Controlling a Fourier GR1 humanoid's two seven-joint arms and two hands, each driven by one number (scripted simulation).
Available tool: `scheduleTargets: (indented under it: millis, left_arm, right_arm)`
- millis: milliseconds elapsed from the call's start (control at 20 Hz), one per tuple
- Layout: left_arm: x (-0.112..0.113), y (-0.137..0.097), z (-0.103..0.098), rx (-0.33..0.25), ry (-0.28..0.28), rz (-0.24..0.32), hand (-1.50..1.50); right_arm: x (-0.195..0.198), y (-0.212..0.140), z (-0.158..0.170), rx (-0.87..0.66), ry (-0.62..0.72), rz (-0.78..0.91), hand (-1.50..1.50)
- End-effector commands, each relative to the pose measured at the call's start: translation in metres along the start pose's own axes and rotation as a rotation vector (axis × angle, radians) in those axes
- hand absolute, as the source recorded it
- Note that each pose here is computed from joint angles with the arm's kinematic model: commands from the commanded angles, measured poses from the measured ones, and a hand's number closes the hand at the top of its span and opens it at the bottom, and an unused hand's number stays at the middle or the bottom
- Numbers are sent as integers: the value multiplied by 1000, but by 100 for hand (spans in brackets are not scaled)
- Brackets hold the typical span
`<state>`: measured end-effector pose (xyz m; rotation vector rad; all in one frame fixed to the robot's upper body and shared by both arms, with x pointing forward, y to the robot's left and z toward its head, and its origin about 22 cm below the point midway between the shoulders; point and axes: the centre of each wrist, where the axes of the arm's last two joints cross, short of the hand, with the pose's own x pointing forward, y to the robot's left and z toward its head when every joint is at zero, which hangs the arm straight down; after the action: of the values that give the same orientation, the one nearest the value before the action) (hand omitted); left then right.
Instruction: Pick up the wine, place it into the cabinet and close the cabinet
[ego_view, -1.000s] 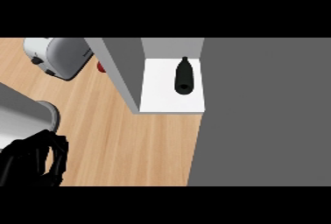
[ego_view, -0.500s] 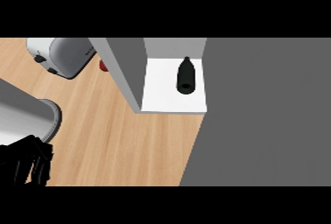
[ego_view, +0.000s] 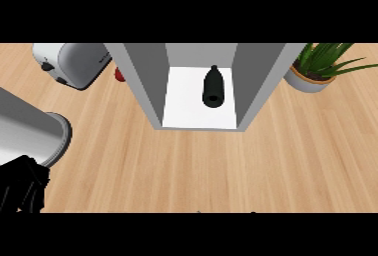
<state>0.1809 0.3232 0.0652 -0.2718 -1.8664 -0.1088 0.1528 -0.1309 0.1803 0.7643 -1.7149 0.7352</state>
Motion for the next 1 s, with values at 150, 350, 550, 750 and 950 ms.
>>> scheduleTargets:
  millis: [150,350,550,750,950]
  left_arm:
    - [3,10,12,-12,-6,15,150]
    - [0,16,15,14,10,7,150]
    - [3,26,-4,0,6,1,150]
    - [8,22,-4,8,-2,-1,150]
    - [-16,6,20,-3,-2,-1,150]
  right_arm:
    - [9,13,-69,23,-36,-50,150]
    - [12,0,-91,26,-24,-105,150]
    - [29,-6,-134,-12,-21,-127,150]
    - [5,-20,-157,-58,-30,-151,150]
    - [-2,-36,-167,-96,-14,-173,150]
